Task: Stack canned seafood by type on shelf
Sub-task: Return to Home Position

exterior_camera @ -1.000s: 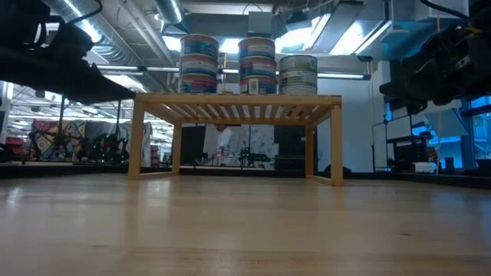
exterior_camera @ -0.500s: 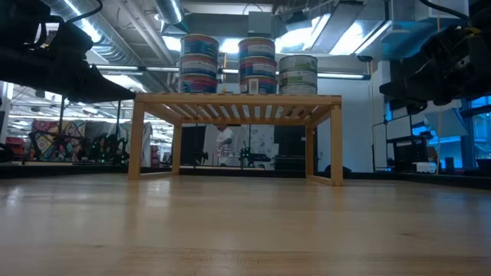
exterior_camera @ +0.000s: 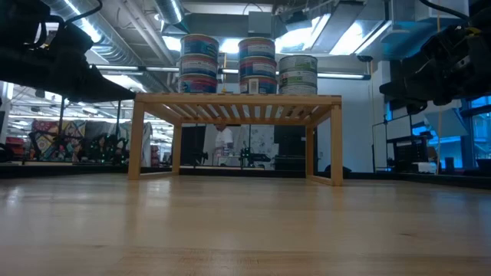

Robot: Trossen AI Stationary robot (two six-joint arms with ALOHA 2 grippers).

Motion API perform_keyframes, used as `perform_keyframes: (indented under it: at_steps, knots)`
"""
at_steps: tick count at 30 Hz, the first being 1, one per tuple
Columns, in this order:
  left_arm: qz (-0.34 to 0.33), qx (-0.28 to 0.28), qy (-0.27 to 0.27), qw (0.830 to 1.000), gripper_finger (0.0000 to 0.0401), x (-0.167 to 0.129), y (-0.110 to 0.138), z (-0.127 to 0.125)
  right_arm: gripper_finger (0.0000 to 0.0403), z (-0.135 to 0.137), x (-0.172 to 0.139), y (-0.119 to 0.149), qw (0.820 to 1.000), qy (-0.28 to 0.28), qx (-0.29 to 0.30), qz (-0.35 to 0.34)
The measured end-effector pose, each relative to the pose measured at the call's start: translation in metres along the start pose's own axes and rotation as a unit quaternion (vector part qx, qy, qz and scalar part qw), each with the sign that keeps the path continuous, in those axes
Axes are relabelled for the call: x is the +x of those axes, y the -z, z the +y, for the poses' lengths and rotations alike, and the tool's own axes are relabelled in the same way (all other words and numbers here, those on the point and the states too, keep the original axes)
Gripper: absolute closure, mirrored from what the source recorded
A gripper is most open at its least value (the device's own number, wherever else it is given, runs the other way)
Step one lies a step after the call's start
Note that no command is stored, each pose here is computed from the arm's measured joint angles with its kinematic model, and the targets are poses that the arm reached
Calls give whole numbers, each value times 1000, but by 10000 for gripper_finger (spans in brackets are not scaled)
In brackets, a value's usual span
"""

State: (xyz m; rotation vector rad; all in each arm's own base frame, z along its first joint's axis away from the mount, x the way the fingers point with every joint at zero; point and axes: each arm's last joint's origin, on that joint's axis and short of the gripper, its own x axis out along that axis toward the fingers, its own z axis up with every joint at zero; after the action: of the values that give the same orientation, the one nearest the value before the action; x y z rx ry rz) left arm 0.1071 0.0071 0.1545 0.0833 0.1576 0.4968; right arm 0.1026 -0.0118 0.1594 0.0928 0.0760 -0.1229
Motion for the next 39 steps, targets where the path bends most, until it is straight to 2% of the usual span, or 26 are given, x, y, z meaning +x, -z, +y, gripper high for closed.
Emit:
perform_keyframes:
  at_steps: [9,16,39]
  knots:
    - [-69,-48,-3,996,397,-9,-12,7,402,0,0,0,1000,0,0,0]
    - [-96,-67,-4,993,397,-14,-16,10,402,0,0,0,1000,0,0,0]
    - [-96,-63,-4,993,397,-14,-15,10,402,0,0,0,1000,0,0,0]
